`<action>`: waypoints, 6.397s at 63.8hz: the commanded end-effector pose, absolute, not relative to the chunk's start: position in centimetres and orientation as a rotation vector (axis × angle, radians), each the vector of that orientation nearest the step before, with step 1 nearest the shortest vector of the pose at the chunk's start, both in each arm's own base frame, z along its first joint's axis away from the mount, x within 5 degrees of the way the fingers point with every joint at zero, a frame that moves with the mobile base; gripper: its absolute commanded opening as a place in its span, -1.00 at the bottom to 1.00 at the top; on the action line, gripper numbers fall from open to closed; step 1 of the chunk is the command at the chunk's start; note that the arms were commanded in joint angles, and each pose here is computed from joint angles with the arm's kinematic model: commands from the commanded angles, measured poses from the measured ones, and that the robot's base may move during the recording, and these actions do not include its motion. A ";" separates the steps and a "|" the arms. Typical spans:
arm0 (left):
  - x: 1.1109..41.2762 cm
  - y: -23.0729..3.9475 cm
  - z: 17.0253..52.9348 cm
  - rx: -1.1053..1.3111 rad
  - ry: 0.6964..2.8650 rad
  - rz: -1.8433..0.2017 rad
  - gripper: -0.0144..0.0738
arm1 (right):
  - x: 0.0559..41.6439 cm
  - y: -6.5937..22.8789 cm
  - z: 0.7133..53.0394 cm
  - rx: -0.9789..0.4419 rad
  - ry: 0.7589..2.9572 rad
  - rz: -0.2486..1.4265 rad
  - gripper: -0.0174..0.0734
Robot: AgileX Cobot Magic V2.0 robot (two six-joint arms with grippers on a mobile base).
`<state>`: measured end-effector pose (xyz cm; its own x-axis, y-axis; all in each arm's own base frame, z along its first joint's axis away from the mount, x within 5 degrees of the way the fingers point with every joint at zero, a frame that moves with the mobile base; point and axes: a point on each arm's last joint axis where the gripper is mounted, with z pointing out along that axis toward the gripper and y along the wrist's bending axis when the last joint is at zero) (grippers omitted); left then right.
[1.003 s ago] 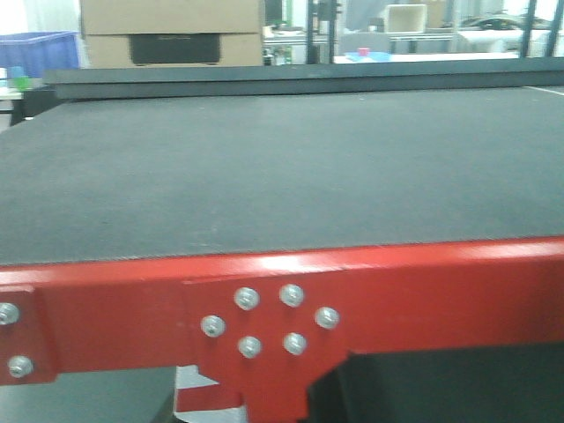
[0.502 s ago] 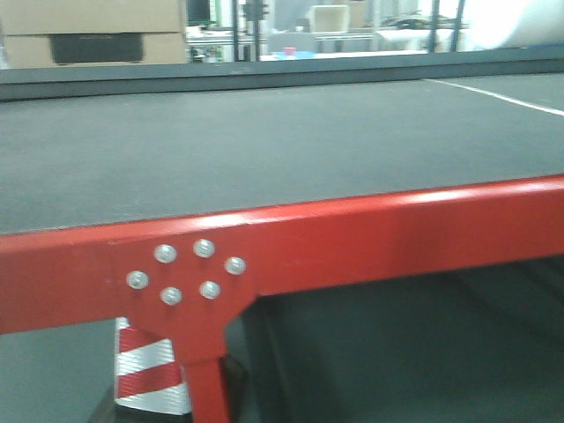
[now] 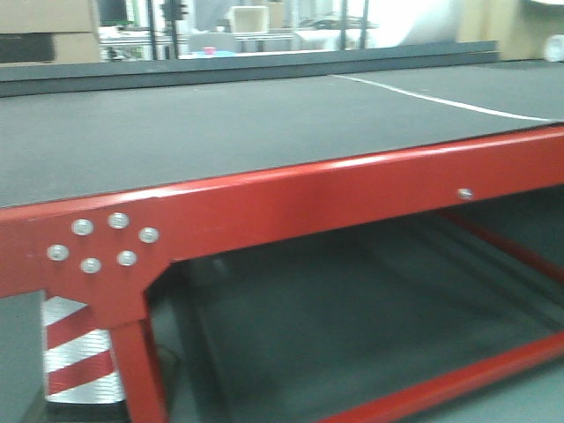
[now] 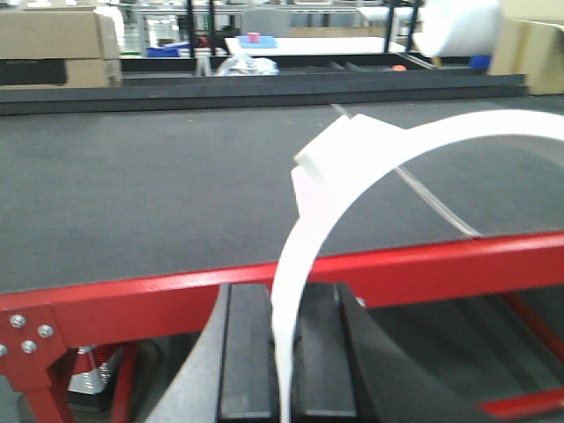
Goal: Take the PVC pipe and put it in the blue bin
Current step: 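Drive the base away from the table while holding both arcs, then drive up to the steel shelf of blue bins holding both arcs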
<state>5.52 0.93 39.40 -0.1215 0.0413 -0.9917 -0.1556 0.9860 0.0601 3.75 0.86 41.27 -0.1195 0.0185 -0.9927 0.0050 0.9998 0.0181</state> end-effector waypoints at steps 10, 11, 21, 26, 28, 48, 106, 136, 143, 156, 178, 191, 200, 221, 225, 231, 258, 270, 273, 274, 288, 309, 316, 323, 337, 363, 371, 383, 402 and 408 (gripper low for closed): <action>5.4 0.9 39.7 -0.093 1.655 0.163 -0.92 | 3.7 0.8 41.5 0.015 1.667 0.003 -0.99; 5.4 0.9 39.7 -0.093 1.655 0.163 -0.92 | 3.7 0.8 41.5 0.015 1.667 0.003 -0.99; 5.4 0.9 39.7 -0.093 1.655 0.163 -0.92 | 3.7 0.8 41.5 0.015 1.667 0.003 -0.99; 5.4 0.9 39.7 -0.093 1.655 0.163 -0.92 | 3.7 0.8 41.5 0.015 1.667 0.003 -0.99; 5.4 0.9 39.7 -0.093 1.655 0.163 -0.92 | 3.7 0.8 41.5 0.015 1.667 0.003 -0.99; 5.4 0.9 39.7 -0.093 1.655 0.163 -0.92 | 3.7 0.8 41.5 0.015 1.667 0.003 -0.99; 5.4 0.9 39.7 -0.093 1.655 0.163 -0.92 | 3.7 0.8 41.4 0.015 1.668 0.003 -0.99; 5.4 0.9 39.7 -0.093 1.655 0.163 -0.92 | 3.7 0.8 41.4 0.015 1.668 0.003 -0.99; 5.4 0.9 39.7 -0.093 1.655 0.163 -0.92 | 3.7 0.8 41.4 0.015 1.668 0.003 -0.99; 5.4 0.9 39.7 -0.093 1.655 0.163 -0.92 | 3.7 0.8 41.4 0.015 1.668 0.003 -0.99; 5.4 0.9 39.7 -0.093 1.655 0.163 -0.92 | 3.7 0.8 41.4 0.015 1.668 0.003 -0.99; 5.4 0.9 39.7 -0.093 1.655 0.163 -0.92 | 3.7 0.8 41.4 0.015 1.668 0.003 -0.99; 5.4 0.9 39.7 -0.093 1.655 0.163 -0.92 | 3.7 0.8 41.4 0.015 1.668 0.003 -0.99; 5.4 0.9 39.7 -0.093 1.655 0.163 -0.92 | 3.7 0.8 41.4 0.015 1.668 0.003 -0.99; 5.4 0.9 39.7 -0.093 1.655 0.163 -0.92 | 3.7 0.8 41.4 0.015 1.668 0.003 -0.99; 5.4 0.9 39.7 -0.093 1.655 0.163 -0.92 | 3.7 0.8 41.4 0.015 1.668 0.003 -0.99; 5.4 0.9 39.7 -0.093 1.655 0.163 -0.92 | 3.7 0.8 41.4 0.015 1.668 0.003 -0.99; 5.4 0.9 39.7 -0.093 1.655 0.163 -0.92 | 3.7 0.8 41.4 0.015 1.668 0.003 -0.99; 5.4 0.9 39.7 -0.093 1.655 0.163 -0.92 | 3.7 0.8 41.4 0.015 1.668 0.003 -0.99; 5.4 0.9 39.7 -0.093 1.655 0.163 -0.92 | 3.7 0.8 41.4 0.015 1.668 0.003 -0.99; 5.4 0.9 39.7 -0.093 1.655 0.163 -0.92 | 3.7 0.8 41.4 0.015 1.668 0.003 -0.99; 5.4 0.9 39.7 -0.093 1.655 0.163 -0.92 | 3.7 0.8 41.4 0.015 1.668 0.003 -0.99; 5.4 0.9 39.7 -0.093 1.655 0.163 -0.92 | 3.7 0.8 41.4 0.015 1.668 0.003 -0.99; 5.4 0.9 39.7 -0.093 1.655 0.163 -0.92 | 3.7 0.8 41.4 0.015 1.668 0.003 -0.99; 5.4 0.9 39.7 -0.093 1.655 0.163 -0.92 | 3.7 0.8 41.4 0.015 1.668 0.003 -0.99; 5.4 0.9 39.7 -0.093 1.655 0.163 -0.92 | 3.7 0.8 41.4 0.015 1.668 0.003 -0.99; 5.4 0.9 39.7 -0.093 1.655 0.163 -0.92 | 3.7 0.8 41.4 0.015 1.668 0.003 -0.99; 5.4 0.9 39.7 -0.093 1.655 0.163 -0.92 | 3.7 0.8 41.4 0.015 1.668 0.003 -0.99; 5.4 0.9 39.7 -0.093 1.655 0.163 -0.92 | 3.7 0.8 41.4 0.015 1.668 0.003 -0.99; 5.4 0.9 39.7 -0.093 1.655 0.163 -0.92 | 3.7 0.8 41.4 0.015 1.668 0.003 -0.99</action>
